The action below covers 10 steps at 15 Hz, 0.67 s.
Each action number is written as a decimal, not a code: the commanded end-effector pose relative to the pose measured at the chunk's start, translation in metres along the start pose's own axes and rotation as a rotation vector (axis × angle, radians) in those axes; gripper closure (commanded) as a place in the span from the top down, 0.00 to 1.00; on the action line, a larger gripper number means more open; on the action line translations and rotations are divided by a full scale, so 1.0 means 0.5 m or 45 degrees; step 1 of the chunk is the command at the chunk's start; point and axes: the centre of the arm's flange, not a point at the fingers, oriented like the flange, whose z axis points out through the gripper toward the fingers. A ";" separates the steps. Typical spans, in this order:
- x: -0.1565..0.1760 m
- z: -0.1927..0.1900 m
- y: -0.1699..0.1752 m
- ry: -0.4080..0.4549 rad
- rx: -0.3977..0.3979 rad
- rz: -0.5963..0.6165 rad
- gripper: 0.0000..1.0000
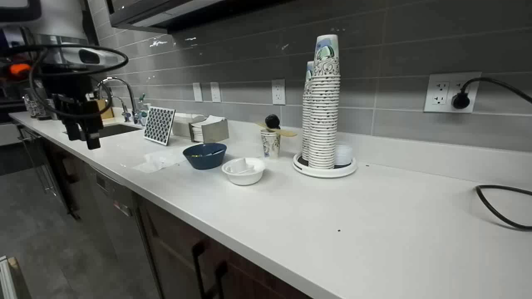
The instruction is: Take the pen out of the blue bowl
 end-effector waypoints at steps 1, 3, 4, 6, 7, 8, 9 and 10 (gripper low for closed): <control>-0.001 0.006 0.000 -0.009 0.000 0.001 1.00; -0.002 0.014 0.001 -0.022 0.000 0.002 1.00; 0.019 0.008 0.000 0.015 0.048 0.006 1.00; 0.073 -0.020 -0.012 0.128 0.073 0.042 1.00; 0.110 -0.039 -0.020 0.218 0.100 0.071 1.00; 0.143 -0.057 -0.025 0.298 0.122 0.115 1.00; 0.189 -0.070 -0.032 0.383 0.130 0.160 1.00; 0.227 -0.083 -0.037 0.468 0.128 0.203 1.00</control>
